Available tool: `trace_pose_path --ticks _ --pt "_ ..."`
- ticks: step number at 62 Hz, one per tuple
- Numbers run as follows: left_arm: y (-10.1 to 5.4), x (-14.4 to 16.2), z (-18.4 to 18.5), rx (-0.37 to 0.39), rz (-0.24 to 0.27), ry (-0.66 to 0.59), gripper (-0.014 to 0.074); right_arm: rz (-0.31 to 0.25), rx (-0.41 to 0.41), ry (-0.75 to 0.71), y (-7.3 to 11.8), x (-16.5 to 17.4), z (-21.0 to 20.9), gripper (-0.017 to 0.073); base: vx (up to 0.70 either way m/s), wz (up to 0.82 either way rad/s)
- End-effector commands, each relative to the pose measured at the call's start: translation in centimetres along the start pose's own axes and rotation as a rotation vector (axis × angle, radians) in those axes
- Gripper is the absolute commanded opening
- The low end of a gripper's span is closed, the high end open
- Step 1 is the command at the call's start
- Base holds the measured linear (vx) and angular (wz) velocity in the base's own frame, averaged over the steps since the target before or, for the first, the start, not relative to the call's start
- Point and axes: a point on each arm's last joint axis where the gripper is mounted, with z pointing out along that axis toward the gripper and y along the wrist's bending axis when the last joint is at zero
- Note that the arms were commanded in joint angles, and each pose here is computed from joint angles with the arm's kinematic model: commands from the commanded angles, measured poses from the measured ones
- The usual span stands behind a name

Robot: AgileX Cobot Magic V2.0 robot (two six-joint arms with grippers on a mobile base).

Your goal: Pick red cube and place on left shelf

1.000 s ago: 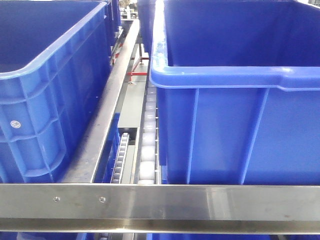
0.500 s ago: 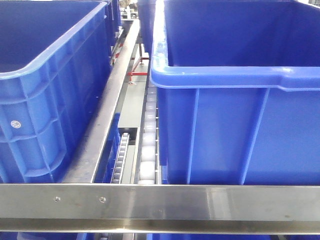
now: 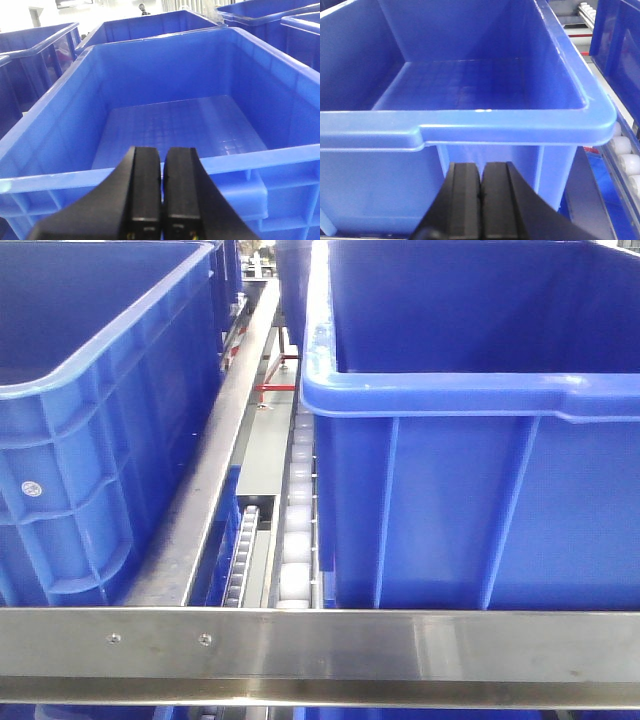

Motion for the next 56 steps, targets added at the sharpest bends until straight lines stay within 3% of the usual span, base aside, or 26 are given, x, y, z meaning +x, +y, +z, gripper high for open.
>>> trace_pose_path --ticks 1,56 --pt "0.02 0.05 0.10 -0.008 -0.009 -0.052 0.0106 -0.029 -0.010 -0.142 0.19 -1.83 -0.37 0.0066 0.00 0.00" --pt "0.02 0.05 0.10 -0.008 -0.009 -0.052 0.0106 -0.029 -0.008 -0.129 0.17 -1.71 -0.35 0.0066 0.00 0.00"
